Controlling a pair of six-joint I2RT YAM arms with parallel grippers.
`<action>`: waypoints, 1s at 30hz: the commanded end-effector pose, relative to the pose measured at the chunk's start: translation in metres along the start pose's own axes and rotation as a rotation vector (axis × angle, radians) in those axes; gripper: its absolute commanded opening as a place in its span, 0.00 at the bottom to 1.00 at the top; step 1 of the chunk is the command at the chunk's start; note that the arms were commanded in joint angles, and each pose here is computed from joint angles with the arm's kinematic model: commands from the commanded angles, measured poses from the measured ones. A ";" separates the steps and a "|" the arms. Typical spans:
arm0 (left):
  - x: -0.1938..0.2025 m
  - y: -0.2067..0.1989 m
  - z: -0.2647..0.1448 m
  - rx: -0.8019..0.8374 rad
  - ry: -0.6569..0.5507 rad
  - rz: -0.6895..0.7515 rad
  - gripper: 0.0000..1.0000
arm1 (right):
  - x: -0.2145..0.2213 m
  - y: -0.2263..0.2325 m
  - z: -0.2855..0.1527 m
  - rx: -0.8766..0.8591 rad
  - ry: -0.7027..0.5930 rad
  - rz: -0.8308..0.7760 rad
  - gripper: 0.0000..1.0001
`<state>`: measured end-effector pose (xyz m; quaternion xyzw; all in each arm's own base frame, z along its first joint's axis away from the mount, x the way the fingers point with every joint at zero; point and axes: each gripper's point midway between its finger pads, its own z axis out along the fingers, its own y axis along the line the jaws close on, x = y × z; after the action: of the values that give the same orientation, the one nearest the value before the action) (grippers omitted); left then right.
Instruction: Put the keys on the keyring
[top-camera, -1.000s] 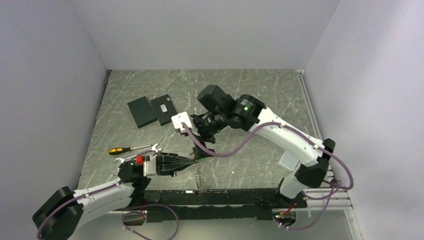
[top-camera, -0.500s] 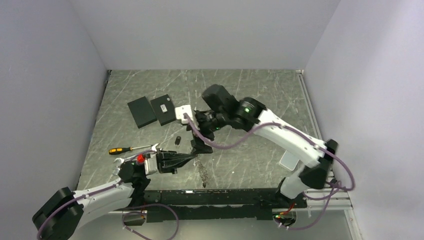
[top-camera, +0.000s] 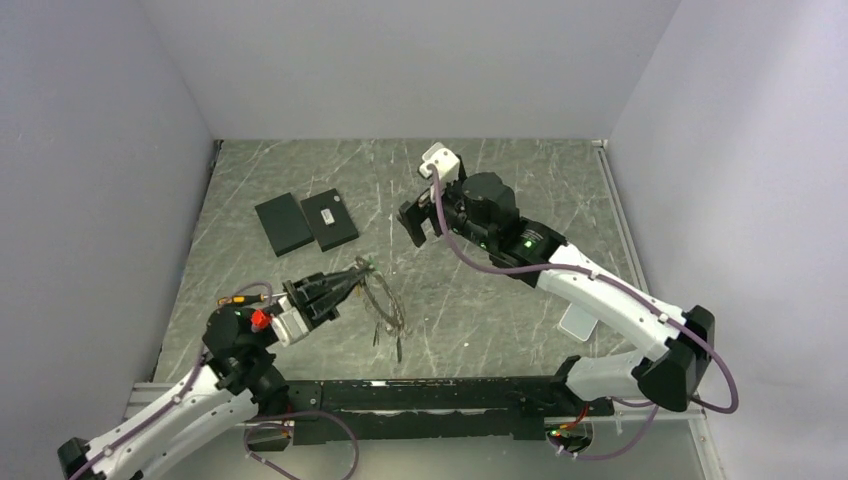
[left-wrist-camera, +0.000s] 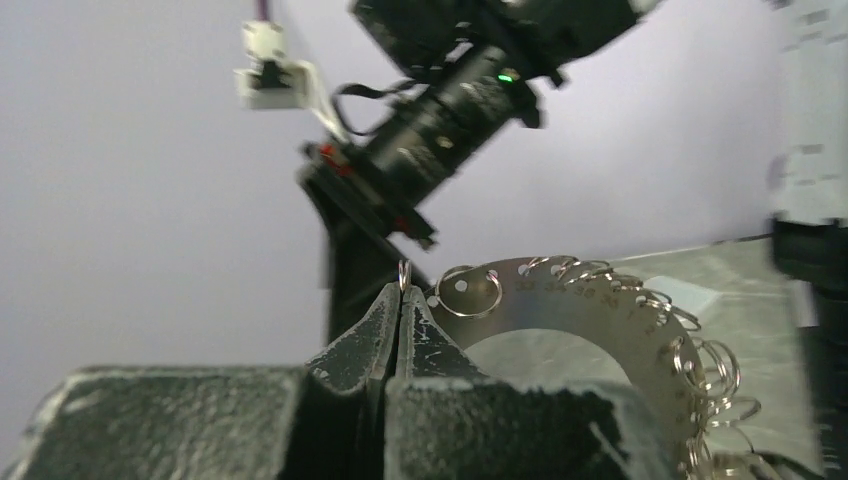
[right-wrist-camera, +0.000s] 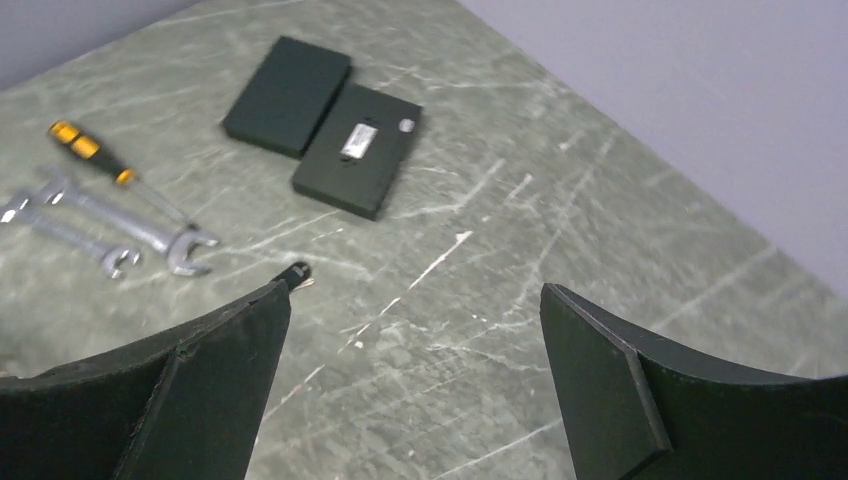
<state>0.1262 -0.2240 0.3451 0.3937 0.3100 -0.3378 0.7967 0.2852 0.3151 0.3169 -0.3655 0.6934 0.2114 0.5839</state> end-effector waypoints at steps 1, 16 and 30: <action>0.033 0.053 -0.021 -0.154 0.371 0.261 0.00 | 0.002 -0.038 0.015 0.239 -0.052 0.254 1.00; 0.003 0.017 -0.042 -0.050 0.261 0.163 0.00 | 0.012 0.056 -0.017 -0.349 -0.118 -0.058 0.97; 0.003 -0.018 -0.003 0.156 0.110 0.063 0.00 | -0.016 0.096 -0.089 -0.595 -0.338 -0.179 0.59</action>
<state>0.1260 -0.2240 0.2944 0.5001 0.3874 -0.2844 0.7204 0.1682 0.3114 0.3283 -0.5103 0.5030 0.3919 0.5771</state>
